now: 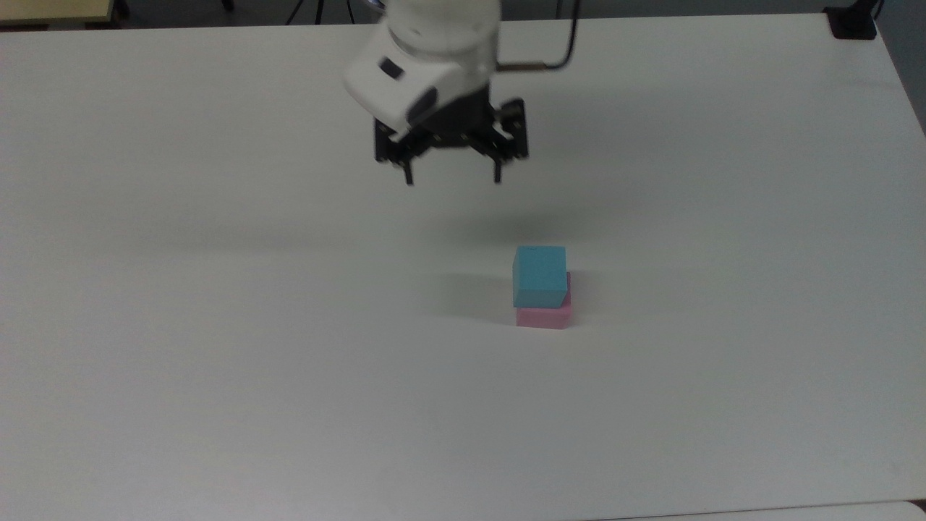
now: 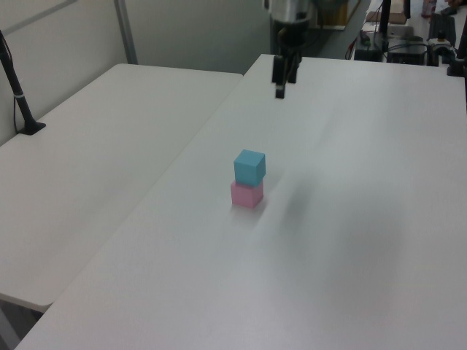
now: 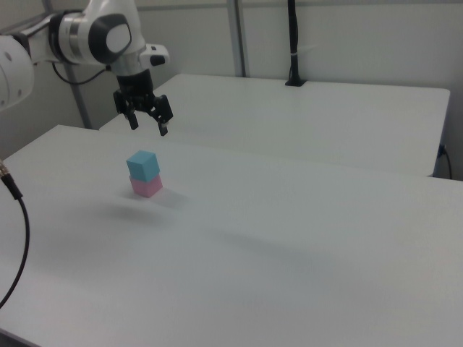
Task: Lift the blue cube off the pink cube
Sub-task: 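Move the open gripper down over the blue cube on the pink cube, then close the gripper on the blue cube and lift it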
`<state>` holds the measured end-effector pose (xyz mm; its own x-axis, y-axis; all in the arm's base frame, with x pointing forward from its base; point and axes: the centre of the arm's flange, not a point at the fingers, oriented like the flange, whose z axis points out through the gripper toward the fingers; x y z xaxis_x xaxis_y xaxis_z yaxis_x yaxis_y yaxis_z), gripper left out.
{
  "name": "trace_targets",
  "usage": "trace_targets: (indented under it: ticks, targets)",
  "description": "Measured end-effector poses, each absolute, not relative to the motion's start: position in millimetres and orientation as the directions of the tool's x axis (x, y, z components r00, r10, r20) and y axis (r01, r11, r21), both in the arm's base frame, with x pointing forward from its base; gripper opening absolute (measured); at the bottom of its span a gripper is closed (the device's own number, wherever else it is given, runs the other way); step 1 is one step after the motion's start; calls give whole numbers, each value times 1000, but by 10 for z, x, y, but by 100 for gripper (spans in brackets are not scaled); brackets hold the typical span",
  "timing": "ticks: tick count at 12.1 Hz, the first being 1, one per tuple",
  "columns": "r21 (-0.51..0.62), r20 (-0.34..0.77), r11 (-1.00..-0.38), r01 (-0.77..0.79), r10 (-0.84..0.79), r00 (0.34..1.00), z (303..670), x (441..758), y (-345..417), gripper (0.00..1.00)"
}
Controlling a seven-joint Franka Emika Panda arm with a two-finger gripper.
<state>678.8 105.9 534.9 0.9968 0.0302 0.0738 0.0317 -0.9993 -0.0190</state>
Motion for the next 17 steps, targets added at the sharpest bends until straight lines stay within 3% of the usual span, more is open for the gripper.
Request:
trace_targets:
  ticks: [4, 12, 14, 17]
  targets:
    - [-15, 124, -1000, 26, 24, 992, 4702, 7043, 1754, 100]
    - [20, 98, -1000, 9, 11, 995, 4038, 7152, 2015, 100]
    - [47, 94, -999, 21, 25, 995, 3949, 7158, 2034, 93]
    - [43, 119, -999, 26, 31, 992, 4082, 7163, 2105, 59]
